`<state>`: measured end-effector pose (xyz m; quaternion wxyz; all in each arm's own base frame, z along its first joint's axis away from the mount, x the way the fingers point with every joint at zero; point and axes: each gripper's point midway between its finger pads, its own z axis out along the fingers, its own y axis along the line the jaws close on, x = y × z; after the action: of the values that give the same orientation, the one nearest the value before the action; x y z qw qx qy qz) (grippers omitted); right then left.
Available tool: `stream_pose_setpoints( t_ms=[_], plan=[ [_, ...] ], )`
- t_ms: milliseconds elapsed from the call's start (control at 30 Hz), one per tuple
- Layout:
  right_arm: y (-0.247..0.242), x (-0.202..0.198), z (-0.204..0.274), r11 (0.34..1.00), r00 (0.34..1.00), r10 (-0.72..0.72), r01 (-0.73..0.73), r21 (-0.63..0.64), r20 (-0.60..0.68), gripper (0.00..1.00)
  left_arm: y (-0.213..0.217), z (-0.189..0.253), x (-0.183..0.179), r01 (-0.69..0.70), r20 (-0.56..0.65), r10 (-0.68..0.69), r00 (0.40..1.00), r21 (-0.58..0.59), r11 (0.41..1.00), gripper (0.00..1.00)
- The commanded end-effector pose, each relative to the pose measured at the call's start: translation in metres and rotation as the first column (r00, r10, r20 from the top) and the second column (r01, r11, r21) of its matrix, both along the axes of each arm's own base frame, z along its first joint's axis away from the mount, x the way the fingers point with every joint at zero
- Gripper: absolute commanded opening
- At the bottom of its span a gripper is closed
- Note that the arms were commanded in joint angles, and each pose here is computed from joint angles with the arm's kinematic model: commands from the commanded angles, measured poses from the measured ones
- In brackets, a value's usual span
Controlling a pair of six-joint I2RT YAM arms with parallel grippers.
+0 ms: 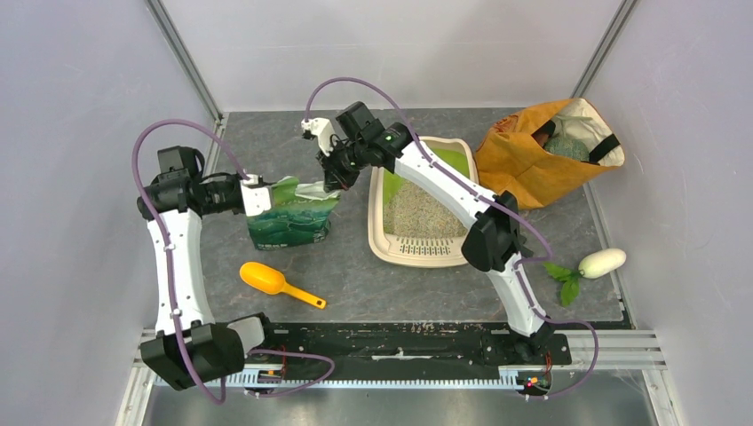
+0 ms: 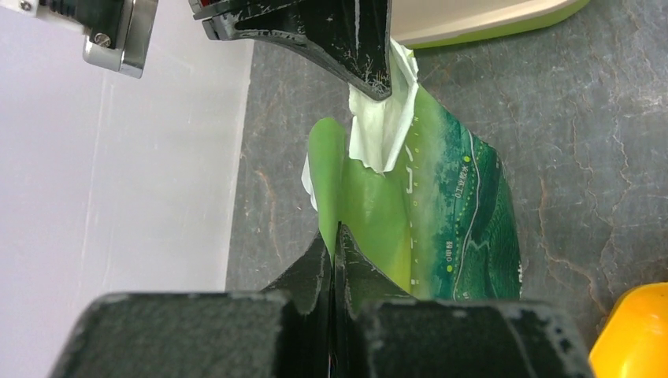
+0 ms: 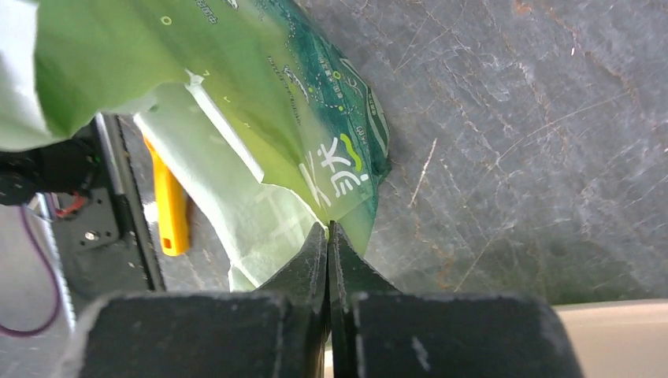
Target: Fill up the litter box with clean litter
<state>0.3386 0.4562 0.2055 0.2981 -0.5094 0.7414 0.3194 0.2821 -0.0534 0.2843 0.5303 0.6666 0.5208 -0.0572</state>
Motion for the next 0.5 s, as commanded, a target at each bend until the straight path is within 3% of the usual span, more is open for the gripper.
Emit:
stream_pose_setpoints(
  t_ms=[0, 167, 333, 467],
  plan=[
    [0.013, 0.002, 0.055, 0.980, 0.988, -0.095, 0.113, 0.161, -0.119, 0.00, -0.015, 0.022, -0.002, 0.052, 0.074, -0.045, 0.996, -0.093, 0.994, 0.02],
    [0.028, 0.002, 0.100, 0.940, 0.988, -0.091, 0.128, 0.316, -0.127, 0.00, -0.019, 0.030, 0.001, 0.058, 0.044, -0.052, 0.998, -0.153, 0.987, 0.02],
    [0.044, 0.002, 0.081, 0.933, 0.968, -0.093, 0.167, 0.318, -0.235, 0.00, -0.028, 0.014, -0.001, 0.085, 0.004, -0.085, 0.996, -0.140, 0.987, 0.02],
    [0.047, 0.000, 0.072, 0.933, 0.955, -0.091, 0.181, 0.311, -0.283, 0.00, -0.029, -0.010, 0.001, 0.035, -0.118, -0.052, 0.992, -0.142, 0.989, 0.02]
  ],
)
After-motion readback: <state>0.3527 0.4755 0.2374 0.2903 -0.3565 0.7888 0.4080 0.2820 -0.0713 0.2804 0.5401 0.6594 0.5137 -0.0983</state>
